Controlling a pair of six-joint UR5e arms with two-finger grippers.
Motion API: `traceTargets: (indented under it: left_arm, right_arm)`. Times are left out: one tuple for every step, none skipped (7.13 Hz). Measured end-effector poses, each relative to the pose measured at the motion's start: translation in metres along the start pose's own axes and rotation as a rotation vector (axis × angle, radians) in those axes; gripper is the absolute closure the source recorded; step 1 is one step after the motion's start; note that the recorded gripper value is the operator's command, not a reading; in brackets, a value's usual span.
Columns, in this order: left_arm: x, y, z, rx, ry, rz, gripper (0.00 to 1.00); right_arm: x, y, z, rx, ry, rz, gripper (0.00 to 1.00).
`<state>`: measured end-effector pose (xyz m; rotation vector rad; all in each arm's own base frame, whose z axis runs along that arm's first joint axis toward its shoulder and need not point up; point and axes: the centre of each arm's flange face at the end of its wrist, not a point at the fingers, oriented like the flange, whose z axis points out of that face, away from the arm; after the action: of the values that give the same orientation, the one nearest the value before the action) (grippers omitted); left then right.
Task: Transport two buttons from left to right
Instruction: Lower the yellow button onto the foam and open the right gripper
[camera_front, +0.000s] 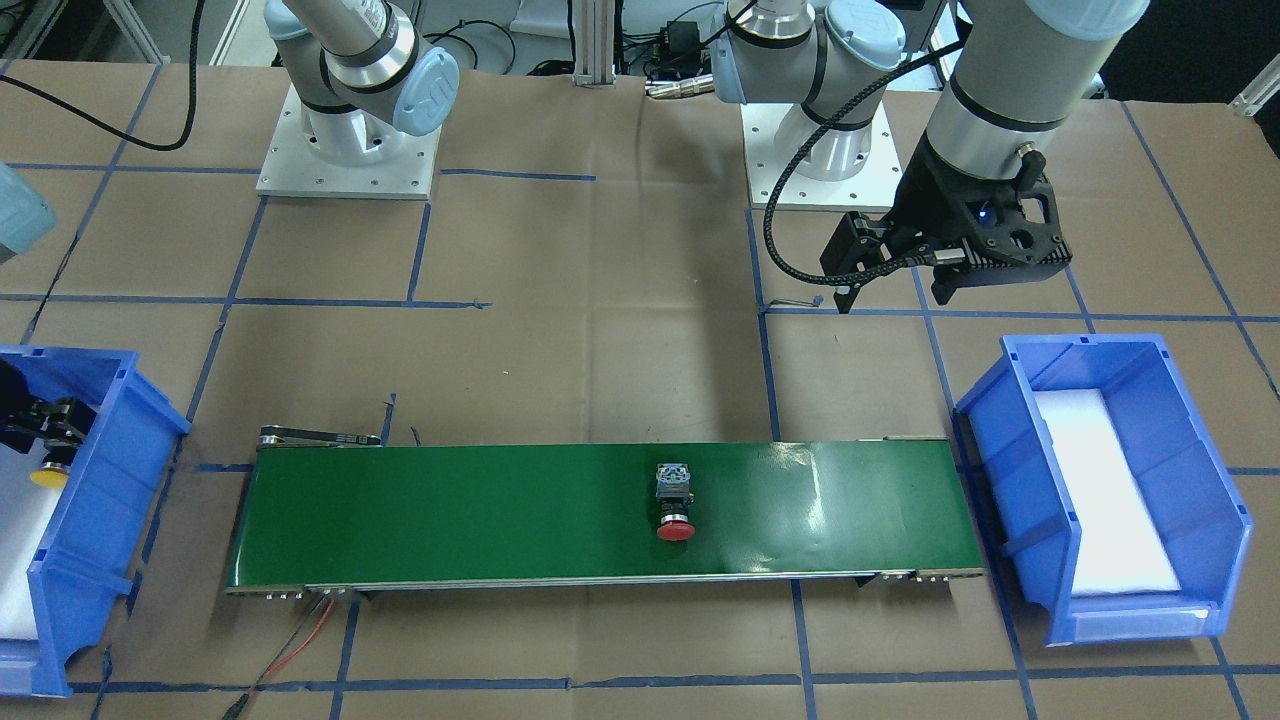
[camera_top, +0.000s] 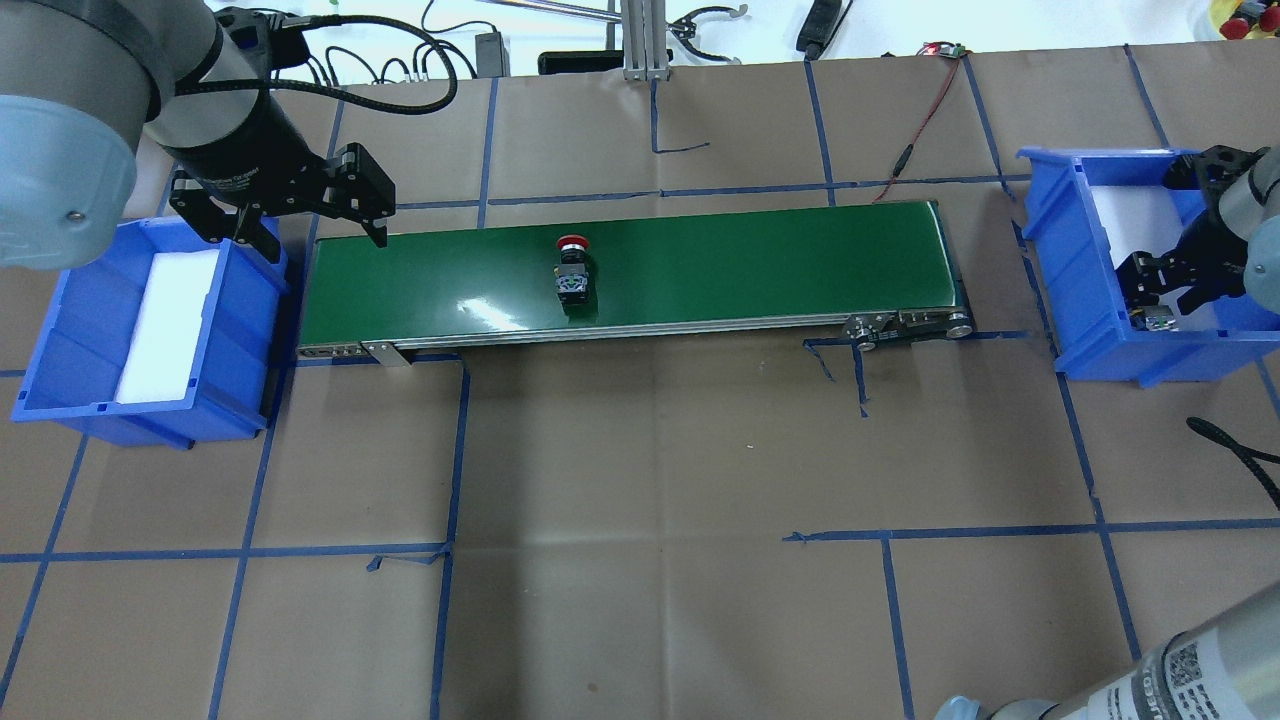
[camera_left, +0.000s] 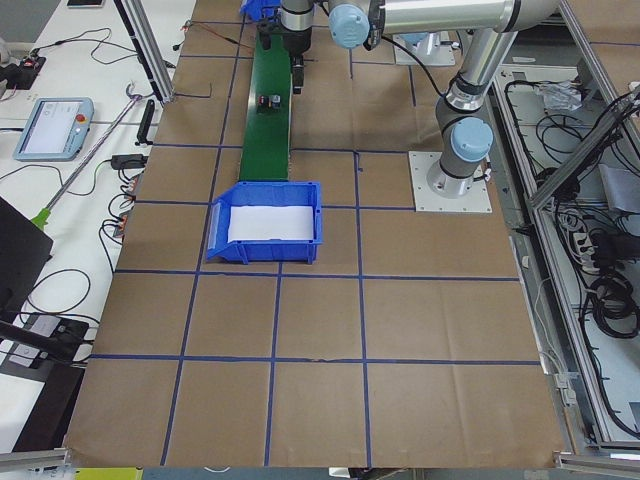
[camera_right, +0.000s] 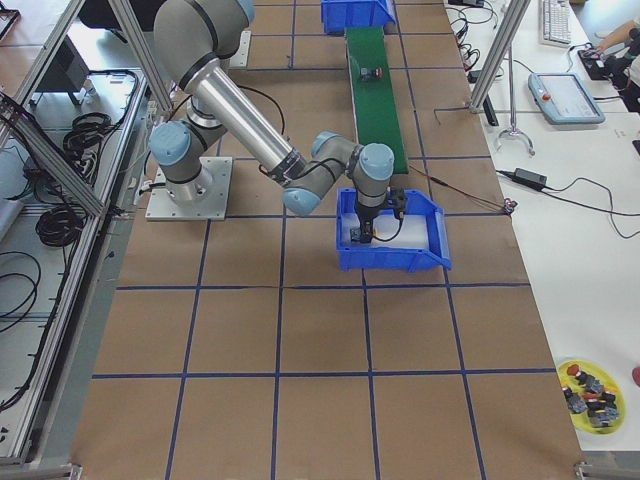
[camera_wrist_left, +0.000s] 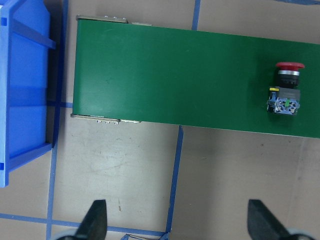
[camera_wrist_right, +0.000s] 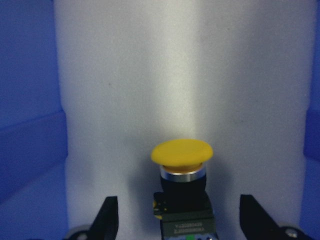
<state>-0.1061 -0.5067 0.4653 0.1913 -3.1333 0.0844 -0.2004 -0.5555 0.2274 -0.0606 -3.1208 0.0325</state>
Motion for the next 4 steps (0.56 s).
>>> traceTargets:
  left_arm:
    - [0.000, 0.000, 0.000, 0.000, 0.000, 0.000, 0.00]
    - [0.000, 0.000, 0.000, 0.000, 0.000, -0.001, 0.00]
    - [0.000, 0.000, 0.000, 0.001, 0.001, -0.001, 0.00]
    - [0.000, 0.000, 0.000, 0.000, 0.001, -0.002, 0.00]
  right_arm:
    - [0.001, -0.001, -0.004, 0.008, 0.004, 0.000, 0.01]
    - [0.001, -0.003, -0.010, 0.017, 0.010, 0.000, 0.01]
    - [0.002, -0.006, -0.019, 0.031, 0.020, -0.001, 0.00]
    - [0.003, -0.012, -0.038, 0.056, 0.035, -0.005, 0.00]
